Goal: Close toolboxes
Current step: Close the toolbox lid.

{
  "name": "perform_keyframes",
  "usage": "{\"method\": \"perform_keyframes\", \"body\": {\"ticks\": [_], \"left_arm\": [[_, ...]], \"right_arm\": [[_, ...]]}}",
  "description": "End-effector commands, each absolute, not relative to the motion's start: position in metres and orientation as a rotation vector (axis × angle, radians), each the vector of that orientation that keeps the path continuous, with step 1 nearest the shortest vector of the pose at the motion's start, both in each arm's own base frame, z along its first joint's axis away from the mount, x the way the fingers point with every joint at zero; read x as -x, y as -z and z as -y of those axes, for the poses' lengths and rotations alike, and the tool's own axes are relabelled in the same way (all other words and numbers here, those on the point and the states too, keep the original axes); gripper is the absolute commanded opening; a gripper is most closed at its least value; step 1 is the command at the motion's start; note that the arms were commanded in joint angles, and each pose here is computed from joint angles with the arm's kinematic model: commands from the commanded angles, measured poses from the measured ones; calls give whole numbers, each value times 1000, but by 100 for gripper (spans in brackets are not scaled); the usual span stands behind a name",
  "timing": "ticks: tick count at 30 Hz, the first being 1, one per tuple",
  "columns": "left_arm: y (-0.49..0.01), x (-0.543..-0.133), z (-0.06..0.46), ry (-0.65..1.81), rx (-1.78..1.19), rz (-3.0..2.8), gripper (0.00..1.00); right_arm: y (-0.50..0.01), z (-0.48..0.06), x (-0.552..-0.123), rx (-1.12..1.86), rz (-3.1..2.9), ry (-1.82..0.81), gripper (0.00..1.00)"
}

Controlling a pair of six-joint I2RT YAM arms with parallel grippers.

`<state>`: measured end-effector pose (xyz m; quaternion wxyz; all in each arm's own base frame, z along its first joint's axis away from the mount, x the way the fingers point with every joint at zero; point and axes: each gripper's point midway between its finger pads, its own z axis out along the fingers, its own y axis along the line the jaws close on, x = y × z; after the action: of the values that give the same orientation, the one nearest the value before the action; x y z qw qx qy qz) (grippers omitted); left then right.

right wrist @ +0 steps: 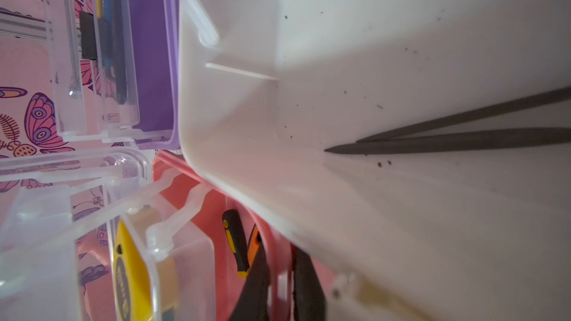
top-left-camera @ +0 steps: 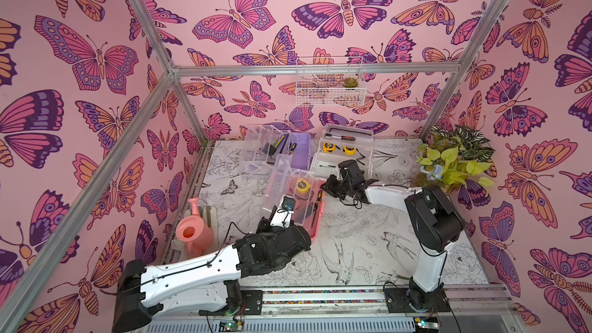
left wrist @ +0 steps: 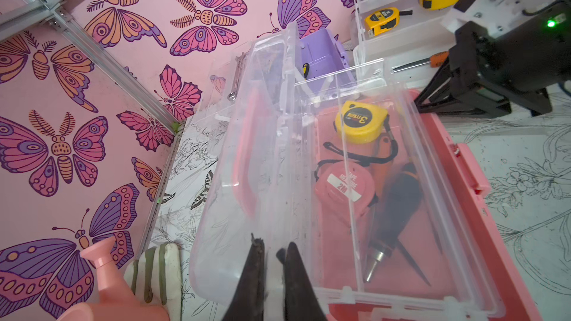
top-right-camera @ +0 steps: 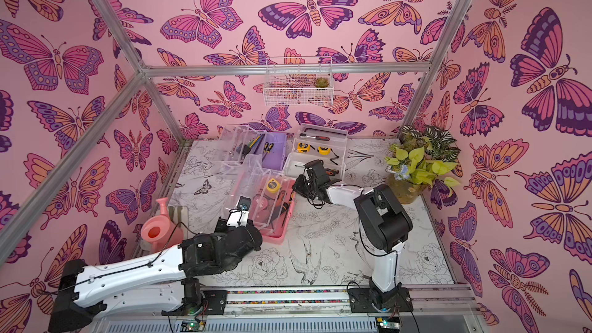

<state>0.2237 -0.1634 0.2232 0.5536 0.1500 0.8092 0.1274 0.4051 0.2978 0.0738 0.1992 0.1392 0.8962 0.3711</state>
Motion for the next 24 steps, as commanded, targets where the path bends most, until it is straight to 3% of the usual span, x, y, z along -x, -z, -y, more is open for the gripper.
{"method": "perform_keyframes", "body": {"ticks": [1, 4, 9, 15, 18, 24], "left_arm": [[-186, -206, 207, -49, -476, -2076, 1], [-189, -208, 213, -29, -458, -2074, 8], [-194, -211, 223, -1, -435, -2067, 44], [-199, -214, 241, 49, -429, -2061, 90], [-202, -216, 248, 74, -426, -2047, 100], [-202, -225, 253, 150, -394, -2066, 100]], "right_arm": [[-98, -353, -384, -263, -2495, -1348, 7], [-97, -351, -383, -267, -2499, -1343, 15], [-97, -346, -380, -291, -2501, -1324, 26], [-97, -336, -378, -322, -2508, -1305, 30], [-96, -328, -378, -345, -2508, -1297, 31], [-98, -311, -376, -354, -2505, -1268, 32]]}}
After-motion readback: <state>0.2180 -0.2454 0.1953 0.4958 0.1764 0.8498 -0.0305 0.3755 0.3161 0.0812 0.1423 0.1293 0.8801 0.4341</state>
